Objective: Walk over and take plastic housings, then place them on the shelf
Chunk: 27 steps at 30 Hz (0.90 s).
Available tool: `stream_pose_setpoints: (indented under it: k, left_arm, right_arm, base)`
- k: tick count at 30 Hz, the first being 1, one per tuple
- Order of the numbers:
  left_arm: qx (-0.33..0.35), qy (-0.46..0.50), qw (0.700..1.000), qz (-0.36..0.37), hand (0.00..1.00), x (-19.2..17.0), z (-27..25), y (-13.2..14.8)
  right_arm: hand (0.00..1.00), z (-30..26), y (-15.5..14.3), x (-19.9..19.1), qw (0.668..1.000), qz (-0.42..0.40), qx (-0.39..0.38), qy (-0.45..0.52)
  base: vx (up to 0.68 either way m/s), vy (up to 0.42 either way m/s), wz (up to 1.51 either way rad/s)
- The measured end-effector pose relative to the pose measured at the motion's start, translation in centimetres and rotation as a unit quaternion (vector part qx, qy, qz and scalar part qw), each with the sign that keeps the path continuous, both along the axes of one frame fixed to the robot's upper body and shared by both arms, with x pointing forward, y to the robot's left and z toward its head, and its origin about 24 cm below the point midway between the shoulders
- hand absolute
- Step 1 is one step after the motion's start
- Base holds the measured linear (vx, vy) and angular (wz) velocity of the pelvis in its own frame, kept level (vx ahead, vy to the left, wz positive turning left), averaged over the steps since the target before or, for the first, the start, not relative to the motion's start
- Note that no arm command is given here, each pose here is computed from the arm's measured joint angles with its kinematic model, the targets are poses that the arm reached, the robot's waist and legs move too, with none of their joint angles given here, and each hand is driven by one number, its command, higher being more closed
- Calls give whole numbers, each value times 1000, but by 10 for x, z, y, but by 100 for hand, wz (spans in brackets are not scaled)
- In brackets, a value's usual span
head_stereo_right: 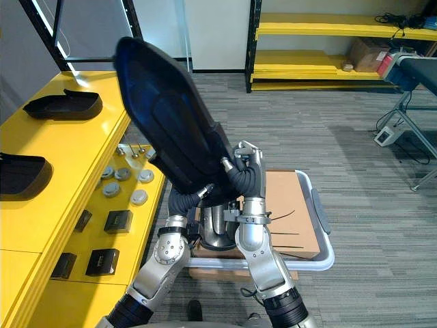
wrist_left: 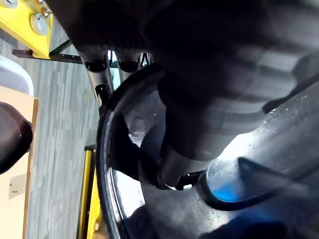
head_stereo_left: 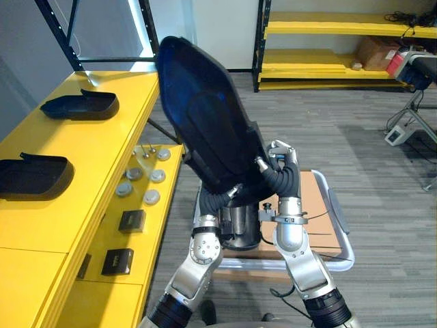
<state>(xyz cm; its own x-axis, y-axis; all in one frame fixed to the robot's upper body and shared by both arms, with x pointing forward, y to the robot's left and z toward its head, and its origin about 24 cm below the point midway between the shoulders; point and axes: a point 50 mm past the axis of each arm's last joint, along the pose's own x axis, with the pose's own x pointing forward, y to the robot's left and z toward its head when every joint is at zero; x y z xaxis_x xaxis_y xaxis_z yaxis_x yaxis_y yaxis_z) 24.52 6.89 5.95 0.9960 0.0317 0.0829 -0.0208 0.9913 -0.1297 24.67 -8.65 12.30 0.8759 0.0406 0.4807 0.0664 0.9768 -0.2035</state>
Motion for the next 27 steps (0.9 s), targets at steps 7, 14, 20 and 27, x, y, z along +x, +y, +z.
stream_pose_setpoints:
  k: [7, 14, 20, 27]
  left_arm:
    - [-8, -9, 1000, 23, 100, 1, 4, 15]
    - [-17, 12, 997, 79, 100, -16, -7, 40]
    - [-11, 20, 990, 141, 100, -30, -11, 71]
    - [-10, -3, 988, 152, 100, -34, -6, 83]
  right_arm:
    - [0, -3, -20, -1, 999, 48, 10, 19]
    - [0, 15, -104, -10, 976, -71, 199, -44]
    - [0, -41, -202, -48, 883, -268, 383, -35]
    - [0, -204, -214, -124, 744, -418, 420, 308]
  base:
    - [0, 0, 0]
    - [-1, 1, 0]
    - [-1, 1, 8]
    - [21, -4, -1]
